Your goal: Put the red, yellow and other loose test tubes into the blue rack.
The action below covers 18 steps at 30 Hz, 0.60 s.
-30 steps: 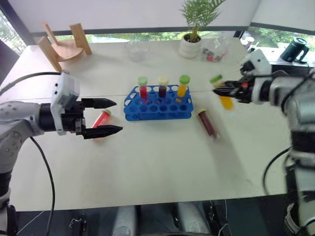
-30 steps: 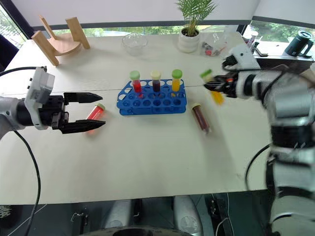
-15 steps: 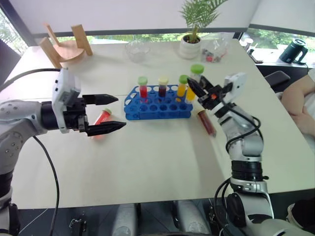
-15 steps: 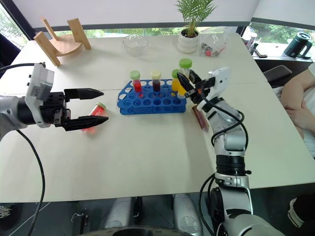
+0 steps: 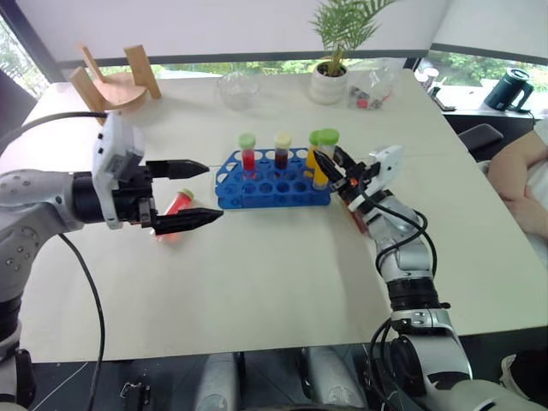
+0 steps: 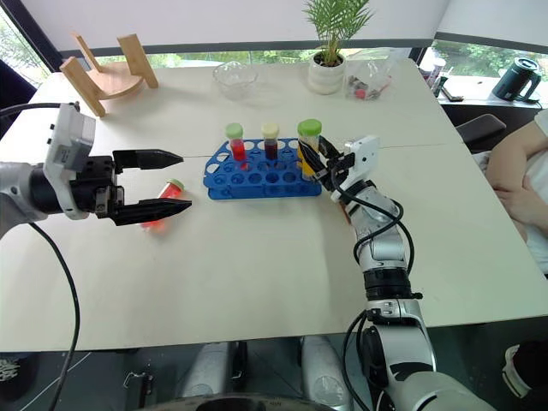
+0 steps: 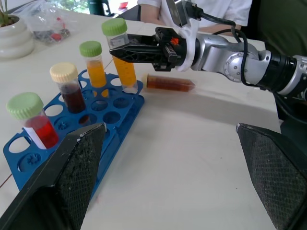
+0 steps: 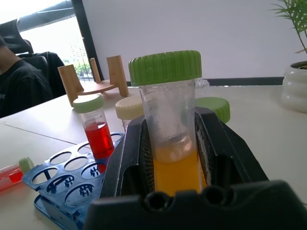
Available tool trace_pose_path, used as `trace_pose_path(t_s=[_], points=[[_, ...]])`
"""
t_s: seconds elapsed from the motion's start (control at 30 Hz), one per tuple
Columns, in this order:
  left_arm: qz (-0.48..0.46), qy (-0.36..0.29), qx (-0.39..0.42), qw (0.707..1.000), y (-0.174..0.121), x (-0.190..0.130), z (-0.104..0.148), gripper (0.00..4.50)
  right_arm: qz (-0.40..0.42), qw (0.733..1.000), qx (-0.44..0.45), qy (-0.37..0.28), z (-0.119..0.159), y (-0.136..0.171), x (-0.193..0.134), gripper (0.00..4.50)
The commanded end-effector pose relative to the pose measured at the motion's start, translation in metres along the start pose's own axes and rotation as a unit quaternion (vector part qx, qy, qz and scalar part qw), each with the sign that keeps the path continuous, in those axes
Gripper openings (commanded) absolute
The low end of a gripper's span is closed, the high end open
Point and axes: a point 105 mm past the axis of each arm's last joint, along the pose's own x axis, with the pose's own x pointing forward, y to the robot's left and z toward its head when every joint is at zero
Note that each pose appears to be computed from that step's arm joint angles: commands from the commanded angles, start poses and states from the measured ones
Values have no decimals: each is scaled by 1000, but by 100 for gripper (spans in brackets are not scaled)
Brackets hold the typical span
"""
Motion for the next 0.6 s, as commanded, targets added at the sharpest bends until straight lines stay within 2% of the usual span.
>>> trace_pose_path(t_s=[0.03, 0.5, 0.57, 0.6], points=[[1, -6, 18, 1000, -3, -1, 10, 450, 10, 1000, -3, -21, 9, 8, 7, 82], [2, -9, 19, 1000, -2, 2, 12, 450, 8, 1000, -9, 11, -17, 7, 2, 82], [2, -9, 18, 1000, -2, 3, 12, 450, 8, 1000, -12, 16, -19, 6, 0, 188], [2, -10, 18, 1000, -2, 3, 12, 450, 8, 1000, -13, 17, -18, 6, 0, 224]])
